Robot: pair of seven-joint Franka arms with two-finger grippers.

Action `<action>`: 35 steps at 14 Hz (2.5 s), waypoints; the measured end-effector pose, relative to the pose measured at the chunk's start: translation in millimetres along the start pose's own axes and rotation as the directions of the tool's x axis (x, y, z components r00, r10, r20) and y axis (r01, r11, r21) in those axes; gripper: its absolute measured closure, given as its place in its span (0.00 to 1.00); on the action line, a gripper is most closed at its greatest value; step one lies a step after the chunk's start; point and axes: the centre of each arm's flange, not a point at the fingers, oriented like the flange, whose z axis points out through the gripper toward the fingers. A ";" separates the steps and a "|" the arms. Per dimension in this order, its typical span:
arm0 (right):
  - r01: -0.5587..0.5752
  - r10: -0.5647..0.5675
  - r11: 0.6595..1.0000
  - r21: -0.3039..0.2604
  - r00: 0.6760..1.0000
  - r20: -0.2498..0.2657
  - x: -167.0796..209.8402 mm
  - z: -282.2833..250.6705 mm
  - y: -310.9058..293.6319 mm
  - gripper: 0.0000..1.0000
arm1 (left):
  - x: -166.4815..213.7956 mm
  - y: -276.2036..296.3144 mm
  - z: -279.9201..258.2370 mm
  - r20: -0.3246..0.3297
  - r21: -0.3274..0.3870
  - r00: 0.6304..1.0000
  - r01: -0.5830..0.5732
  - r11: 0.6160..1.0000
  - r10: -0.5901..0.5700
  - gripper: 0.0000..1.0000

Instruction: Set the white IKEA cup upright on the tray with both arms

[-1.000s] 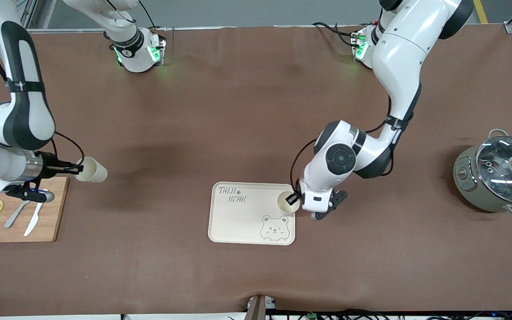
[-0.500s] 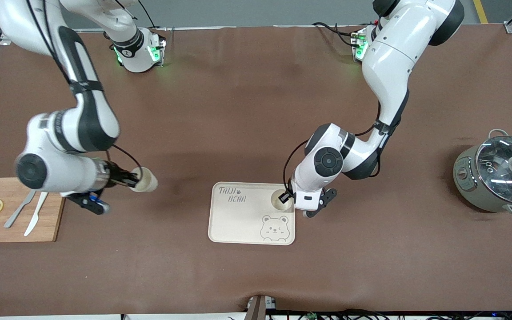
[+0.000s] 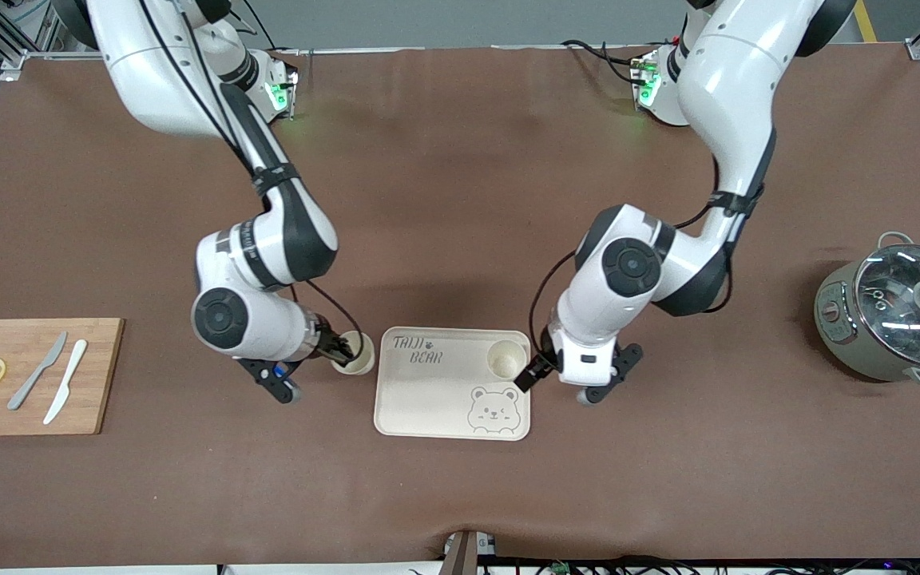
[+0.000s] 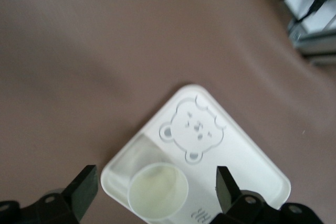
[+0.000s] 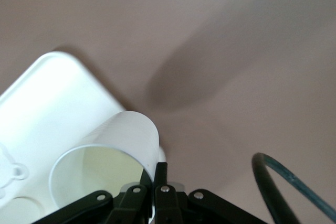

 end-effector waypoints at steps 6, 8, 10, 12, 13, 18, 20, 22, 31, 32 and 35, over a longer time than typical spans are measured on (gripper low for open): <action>-0.033 0.033 0.999 0.009 0.999 -0.024 -42.3 71.0 -26.8 0.97 | 72.9 -33.8 -67.6 -0.077 0.069 0.994 -0.066 0.995 0.072 0.00; -0.036 0.037 0.999 0.016 0.999 -0.027 -42.3 70.7 -29.4 0.94 | 87.7 -47.6 -91.7 -0.066 0.113 0.991 -0.110 0.988 0.117 0.00; -0.006 0.007 0.999 0.032 0.999 -0.036 -40.9 71.1 -31.4 0.88 | 97.7 -63.5 -123.1 -0.041 0.168 0.984 -0.163 0.972 0.172 0.00; 0.041 -0.039 0.998 0.045 0.998 -0.046 -38.7 58.4 -36.2 0.67 | 108.2 -81.7 -157.4 -0.007 0.213 0.967 -0.247 0.945 0.255 0.00; 0.051 -0.049 0.998 0.036 0.998 -0.042 -37.4 46.3 -38.3 0.58 | 116.9 -93.9 -174.2 0.012 0.232 0.956 -0.288 0.929 0.293 0.00; 0.034 -0.034 0.998 -0.047 0.999 0.008 -4.0 -72.2 -19.8 0.06 | 147.8 -149.6 -250.8 0.085 0.281 0.906 -0.421 0.862 0.415 0.00; 0.075 -0.074 0.996 -0.041 0.997 0.020 20.6 -130.2 9.3 0.00 | 147.0 -161.4 -269.1 0.115 0.290 0.885 -0.464 0.837 0.451 0.00; 0.117 -0.116 0.992 -0.039 0.993 0.039 43.9 -181.1 49.1 0.00 | 140.2 -169.3 -283.9 0.148 0.300 0.868 -0.495 0.815 0.473 0.00; 0.546 -0.552 0.831 -0.112 0.833 -0.039 83.2 -301.2 214.6 0.00 | 153.3 -237.9 -340.6 0.244 0.138 0.799 -0.589 0.796 0.549 0.00; 0.577 -0.584 0.810 -0.105 0.810 -0.048 94.7 -314.0 238.9 0.00 | 142.6 -233.8 -342.3 0.244 0.137 0.793 -0.599 0.789 0.559 0.00; 0.610 -0.623 0.781 -0.134 0.778 -0.088 107.7 -349.3 292.1 0.00 | 102.6 -219.1 -346.1 0.223 0.141 0.774 -0.627 0.766 0.592 0.00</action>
